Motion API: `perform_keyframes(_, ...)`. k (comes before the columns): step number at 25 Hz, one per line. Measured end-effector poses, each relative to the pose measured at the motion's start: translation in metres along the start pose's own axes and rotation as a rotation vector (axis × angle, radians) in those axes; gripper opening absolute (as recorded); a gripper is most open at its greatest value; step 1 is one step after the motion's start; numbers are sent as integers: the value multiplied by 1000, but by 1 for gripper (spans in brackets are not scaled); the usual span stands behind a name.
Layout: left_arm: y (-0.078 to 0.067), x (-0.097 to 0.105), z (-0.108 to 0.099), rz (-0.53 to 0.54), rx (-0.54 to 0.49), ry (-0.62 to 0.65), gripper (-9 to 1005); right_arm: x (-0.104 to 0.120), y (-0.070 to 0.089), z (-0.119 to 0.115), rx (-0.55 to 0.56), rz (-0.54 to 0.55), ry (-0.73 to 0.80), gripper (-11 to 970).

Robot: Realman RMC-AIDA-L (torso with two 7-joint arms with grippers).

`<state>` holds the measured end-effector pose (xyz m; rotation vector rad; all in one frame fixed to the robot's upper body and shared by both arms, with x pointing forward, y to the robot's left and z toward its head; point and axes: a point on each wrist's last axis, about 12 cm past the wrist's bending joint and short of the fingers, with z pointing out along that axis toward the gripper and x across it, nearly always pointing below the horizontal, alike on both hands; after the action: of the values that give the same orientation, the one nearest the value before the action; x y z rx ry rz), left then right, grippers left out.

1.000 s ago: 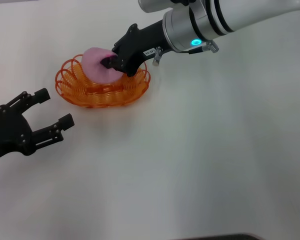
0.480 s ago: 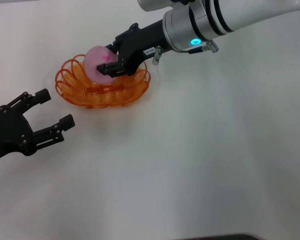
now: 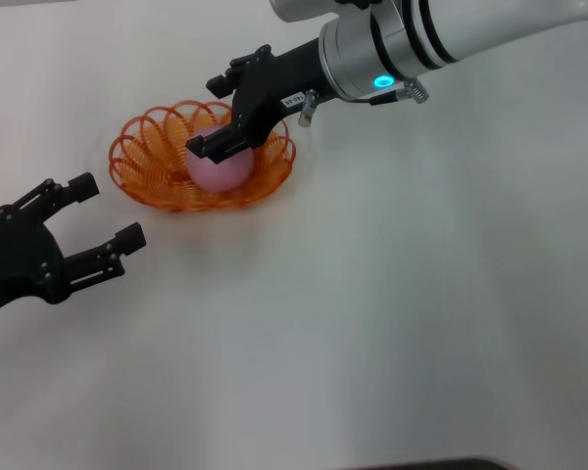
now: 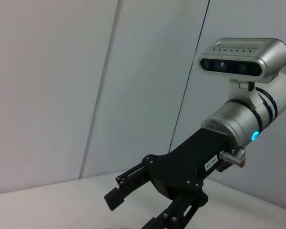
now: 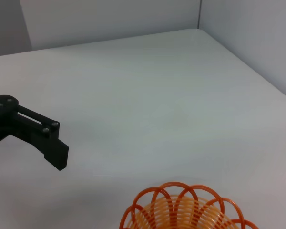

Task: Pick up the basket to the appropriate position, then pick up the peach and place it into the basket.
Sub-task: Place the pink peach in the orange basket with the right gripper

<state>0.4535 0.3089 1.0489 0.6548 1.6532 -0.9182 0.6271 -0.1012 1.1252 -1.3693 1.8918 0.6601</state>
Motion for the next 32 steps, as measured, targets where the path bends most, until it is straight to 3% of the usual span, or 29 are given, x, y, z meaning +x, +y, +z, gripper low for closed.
perform_keyframes(6,0,0,0,0,-1,1,939,0,0,0,-2,-1,1,881)
perform_keyframes(19,1,1,0,-2,-12,6,939,2,2,-10,-28,0,-18,876)
perform_keyframes(32,2,0,0,-2,-14,9,938,34,10,-59,-27,41,-82,877)
